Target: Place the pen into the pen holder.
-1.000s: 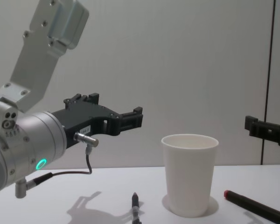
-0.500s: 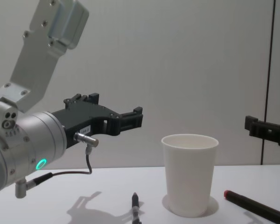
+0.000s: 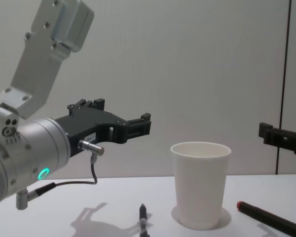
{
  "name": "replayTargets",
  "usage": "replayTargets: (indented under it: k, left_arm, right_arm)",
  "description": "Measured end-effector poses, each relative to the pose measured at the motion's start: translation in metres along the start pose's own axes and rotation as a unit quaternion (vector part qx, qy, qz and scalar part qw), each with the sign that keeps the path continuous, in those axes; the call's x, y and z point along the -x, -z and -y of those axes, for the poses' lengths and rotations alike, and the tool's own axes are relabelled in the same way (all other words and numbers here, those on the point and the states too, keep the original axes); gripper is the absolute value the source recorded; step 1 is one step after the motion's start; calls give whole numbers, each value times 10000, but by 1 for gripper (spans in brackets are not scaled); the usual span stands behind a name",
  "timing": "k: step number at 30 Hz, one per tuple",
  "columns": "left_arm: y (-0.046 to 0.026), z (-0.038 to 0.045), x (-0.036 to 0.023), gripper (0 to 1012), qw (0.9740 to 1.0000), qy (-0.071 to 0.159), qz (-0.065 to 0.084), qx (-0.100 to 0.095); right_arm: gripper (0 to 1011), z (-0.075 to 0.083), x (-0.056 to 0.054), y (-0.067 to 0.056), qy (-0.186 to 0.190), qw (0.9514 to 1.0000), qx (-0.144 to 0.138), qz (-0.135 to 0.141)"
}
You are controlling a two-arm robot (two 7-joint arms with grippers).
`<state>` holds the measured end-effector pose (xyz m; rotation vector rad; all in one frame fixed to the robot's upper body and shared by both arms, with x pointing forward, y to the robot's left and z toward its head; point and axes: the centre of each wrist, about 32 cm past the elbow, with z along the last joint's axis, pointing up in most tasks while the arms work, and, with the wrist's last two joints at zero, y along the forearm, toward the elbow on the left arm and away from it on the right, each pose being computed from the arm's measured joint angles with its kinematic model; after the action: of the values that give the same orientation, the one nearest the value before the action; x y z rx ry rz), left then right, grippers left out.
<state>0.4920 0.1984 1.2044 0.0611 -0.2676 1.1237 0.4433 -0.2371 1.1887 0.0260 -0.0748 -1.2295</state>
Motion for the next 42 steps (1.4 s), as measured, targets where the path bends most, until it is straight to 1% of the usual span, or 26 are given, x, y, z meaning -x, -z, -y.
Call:
replayTargets:
  k: [9,22,25,28,32,39,42]
  left_arm:
    - [0,0,0,1001,10000,0,0,0]
    - [0,0,0,1001,10000,0,0,0]
    - [0,0,0,1001,10000,0,0,0]
    - [0,0,0,1001,10000,0,0,0]
    - [0,0,0,1001,10000,0,0,0]
    - [0,0,0,1001,10000,0,0,0]
    - [0,0,0,1001,10000,0,0,0]
  right_arm:
    - [1001,2,-14,-3,-14,10000,8,-5]
    - [1001,85,-193,-26,-88,9997,215,-30]
    - [1001,121,-257,-38,-104,9995,295,-18]
    - [1001,137,-285,-43,-118,9993,352,-16]
    - [1001,166,-336,-45,-147,9986,508,-6]
    - [1001,181,-377,-45,-194,9970,752,8]
    - [1001,176,-392,-38,-224,9954,935,4]
